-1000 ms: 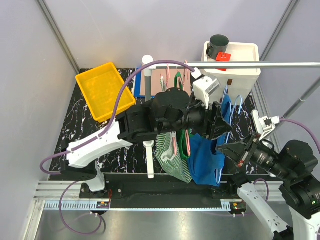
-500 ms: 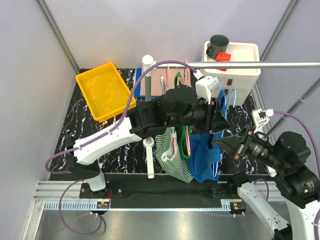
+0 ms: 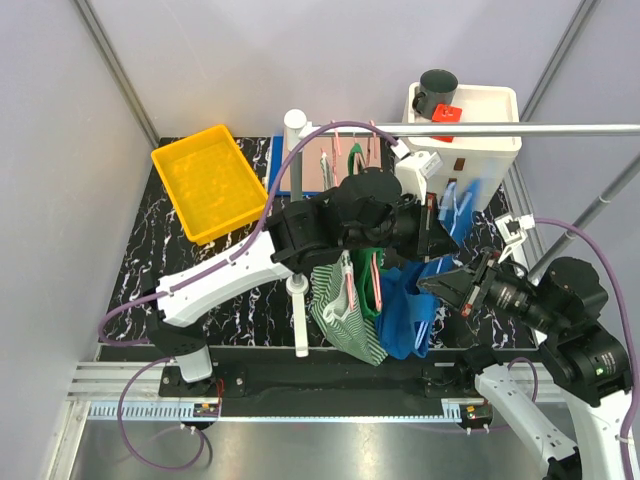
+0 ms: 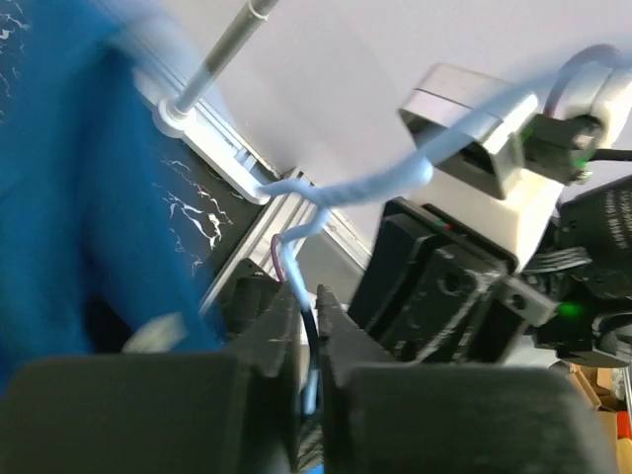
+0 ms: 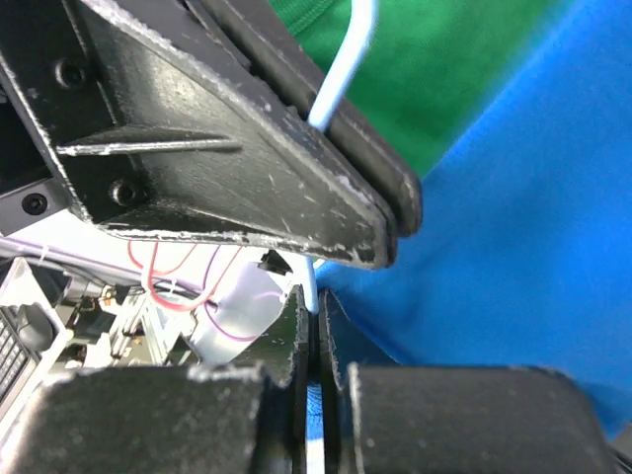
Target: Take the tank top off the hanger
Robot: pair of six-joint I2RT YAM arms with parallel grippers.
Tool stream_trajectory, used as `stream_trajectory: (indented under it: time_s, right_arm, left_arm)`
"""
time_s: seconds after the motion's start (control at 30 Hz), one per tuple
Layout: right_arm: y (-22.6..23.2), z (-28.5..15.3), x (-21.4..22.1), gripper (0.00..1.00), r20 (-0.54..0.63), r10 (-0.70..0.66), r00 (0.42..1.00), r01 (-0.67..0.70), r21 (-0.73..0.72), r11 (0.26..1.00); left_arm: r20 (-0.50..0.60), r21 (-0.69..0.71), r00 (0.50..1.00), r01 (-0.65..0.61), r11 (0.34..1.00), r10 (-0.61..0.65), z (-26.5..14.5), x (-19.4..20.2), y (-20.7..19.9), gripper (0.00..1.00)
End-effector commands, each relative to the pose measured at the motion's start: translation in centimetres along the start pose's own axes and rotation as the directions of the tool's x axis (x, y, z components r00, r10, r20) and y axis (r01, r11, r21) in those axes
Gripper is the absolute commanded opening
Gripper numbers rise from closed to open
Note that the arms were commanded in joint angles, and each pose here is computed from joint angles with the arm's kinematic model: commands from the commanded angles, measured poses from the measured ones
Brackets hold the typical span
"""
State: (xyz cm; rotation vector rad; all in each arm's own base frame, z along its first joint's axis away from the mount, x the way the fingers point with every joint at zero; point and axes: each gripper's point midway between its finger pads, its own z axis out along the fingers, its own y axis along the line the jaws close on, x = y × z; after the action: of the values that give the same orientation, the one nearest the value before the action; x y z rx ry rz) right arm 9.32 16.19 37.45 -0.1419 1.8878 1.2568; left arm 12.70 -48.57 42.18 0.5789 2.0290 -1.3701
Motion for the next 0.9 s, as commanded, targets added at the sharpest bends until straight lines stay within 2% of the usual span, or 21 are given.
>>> stream_trajectory:
  time_s: [0.0, 0.03, 0.1, 0.13, 0.27, 0.3, 0.33, 0.37, 0.4, 0.47, 0.53, 0.67, 0.87]
  right_arm:
    - [2.9, -0.7, -1.1, 0.03, 0.046, -0.051, 0.998, 0.056, -0.118, 0.991]
    - [2.7, -0.8, -0.9, 0.16, 0.043, -0.034, 0.998, 0.039, -0.108, 0.993]
    - [2.3, -1.1, -1.1, 0.31, 0.061, 0.014, 0.998, -0.01, -0.07, 0.997]
    - [2.0, -1.3, -0.7, 0.42, 0.053, 0.047, 0.998, -0.045, -0.046, 0.998]
    - [2.7, -2.9, -0.6, 0.63, 0.073, 0.1, 0.992, -0.098, -0.025, 0.995]
    - [2.9, -3.7, -1.6, 0.66, 0.133, 0.093, 0.987, -0.095, 0.009, 0.995]
    - [2.2, -4.1, -1.4, 0.68, 0.141, 0.115, 0.983, -0.124, 0.063, 0.99]
    - [1.7, -4.3, -1.9, 0.7, 0.166, 0.137, 0.977, -0.156, 0.104, 0.982]
    - [1.1, -5.3, -3.4, 0.7, 0.261, 0.136, 0.956, -0.183, 0.166, 0.969]
    - [-0.5, -5.5, -4.1, 0.7, 0.319, 0.209, 0.924, -0.293, 0.246, 0.924]
    - [-1.0, -5.4, -5.8, 0.63, 0.398, 0.23, 0.888, -0.347, 0.254, 0.903]
    - [-0.5, -2.6, -8.1, 0.49, 0.397, 0.285, 0.873, -0.384, 0.196, 0.903]
    - [1.2, -0.7, -9.8, 0.46, 0.338, 0.191, 0.922, -0.254, 0.153, 0.955]
  left_arm:
    - [0.066, 0.047, 0.996, -0.066, 0.997, 0.063, -0.9, -2.1, -1.3, 0.0]
    - [0.063, 0.058, 0.995, -0.075, 0.996, 0.071, -1.0, -2.0, -1.5, 0.0]
    - [0.056, 0.079, 0.994, -0.103, 0.992, 0.098, -1.3, -1.9, -1.8, 0.0]
    - [0.058, 0.081, 0.992, -0.112, 0.99, 0.108, -1.8, -1.9, -1.8, 0.0]
    - [0.081, 0.056, 0.987, -0.146, 0.988, 0.141, -3.2, -2.4, -0.9, 0.0]
    - [0.082, 0.046, 0.987, -0.144, 0.988, 0.14, -3.4, -2.5, -0.6, 0.0]
    - [0.078, 0.034, 0.988, -0.14, 0.99, 0.137, -3.4, -2.3, -0.1, 0.0]
    - [0.082, 0.035, 0.987, -0.14, 0.99, 0.137, -3.8, -2.4, -0.1, 0.0]
    - [0.08, 0.034, 0.988, -0.137, 0.99, 0.134, -3.8, -2.4, 0.0, 0.0]
    - [0.069, 0.044, 0.99, -0.13, 0.991, 0.126, -4.0, -2.2, 0.0, 0.0]
    - [0.064, 0.06, 0.991, -0.125, 0.99, 0.121, -4.1, -2.2, -0.4, 0.0]
    - [0.043, 0.096, 0.994, -0.106, 0.99, 0.102, -4.5, -1.8, -1.1, 0.0]
    - [0.035, 0.103, 0.996, -0.089, 0.991, 0.086, -4.8, -1.5, -1.2, 0.0]
